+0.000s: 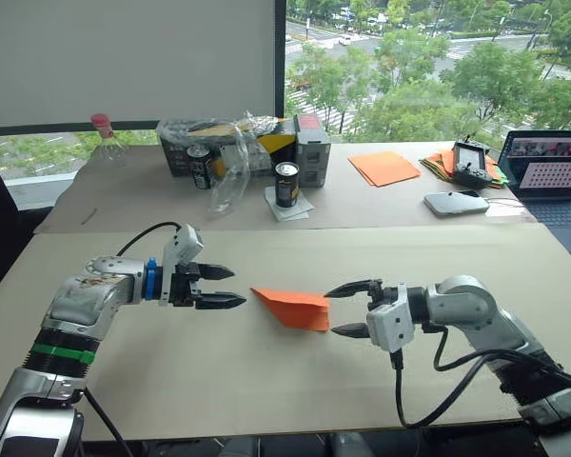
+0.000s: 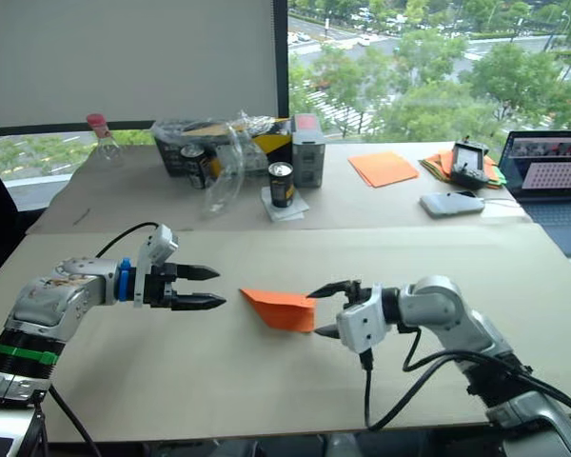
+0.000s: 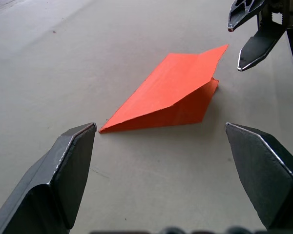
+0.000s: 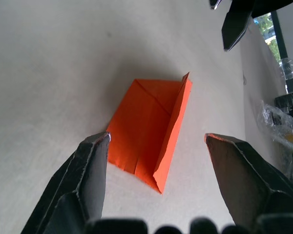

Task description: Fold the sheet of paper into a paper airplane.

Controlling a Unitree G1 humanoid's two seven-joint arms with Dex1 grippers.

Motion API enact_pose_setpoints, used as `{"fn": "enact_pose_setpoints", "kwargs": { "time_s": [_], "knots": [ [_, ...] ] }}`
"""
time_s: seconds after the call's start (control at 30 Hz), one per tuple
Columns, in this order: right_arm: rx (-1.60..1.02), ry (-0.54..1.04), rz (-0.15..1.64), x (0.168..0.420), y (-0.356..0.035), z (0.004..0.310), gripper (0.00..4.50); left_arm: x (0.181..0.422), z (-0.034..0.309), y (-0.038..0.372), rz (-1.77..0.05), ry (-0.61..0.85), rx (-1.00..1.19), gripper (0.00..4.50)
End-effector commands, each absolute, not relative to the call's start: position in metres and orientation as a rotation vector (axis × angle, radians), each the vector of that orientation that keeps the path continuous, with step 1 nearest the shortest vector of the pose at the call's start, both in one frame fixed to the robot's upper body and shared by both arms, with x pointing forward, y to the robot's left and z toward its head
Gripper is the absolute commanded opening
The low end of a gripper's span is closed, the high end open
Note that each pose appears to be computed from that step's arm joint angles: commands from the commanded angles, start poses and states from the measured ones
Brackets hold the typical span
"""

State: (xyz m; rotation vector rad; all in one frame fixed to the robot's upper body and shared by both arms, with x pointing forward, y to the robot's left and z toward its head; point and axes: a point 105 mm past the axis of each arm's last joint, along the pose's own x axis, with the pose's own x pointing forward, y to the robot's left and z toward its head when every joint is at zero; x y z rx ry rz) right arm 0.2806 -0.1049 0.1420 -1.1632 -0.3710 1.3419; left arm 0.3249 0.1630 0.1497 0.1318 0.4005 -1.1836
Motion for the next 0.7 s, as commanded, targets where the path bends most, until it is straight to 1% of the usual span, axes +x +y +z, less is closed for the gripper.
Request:
{"fn": "enact_pose_setpoints", "kwargs": {
  "time_s": [0.03,0.1,0.23,0.43,0.57,0.63,0.67,0.7],
  "knots": [
    [-1.092,-0.374,1.236,0.276,-0.099,0.158,3.32,0.330,0.165,0.154,-1.230,0.322,0.171,4.50],
    [-1.079,-0.349,1.173,0.279,-0.097,0.155,3.32,0.334,0.167,0.144,-1.263,0.276,0.190,4.50],
    [-1.043,-0.345,1.090,0.285,-0.087,0.153,3.32,0.348,0.176,0.128,-1.266,0.196,0.189,4.50],
    [-1.042,-0.303,1.052,0.296,-0.078,0.138,3.32,0.355,0.174,0.128,-1.263,0.201,0.233,4.50],
    [-1.005,-0.293,1.054,0.296,-0.075,0.137,2.21,0.354,0.172,0.132,-1.255,0.224,0.243,4.50],
    [-1.004,-0.289,1.053,0.297,-0.075,0.136,1.46,0.354,0.172,0.132,-1.253,0.211,0.252,4.50],
    [-1.006,-0.284,1.054,0.297,-0.075,0.136,1.08,0.357,0.167,0.135,-1.216,0.261,0.241,4.50],
    [-1.010,-0.280,1.052,0.298,-0.076,0.135,0.79,0.358,0.166,0.136,-1.202,0.280,0.232,4.50]
  ]
}}
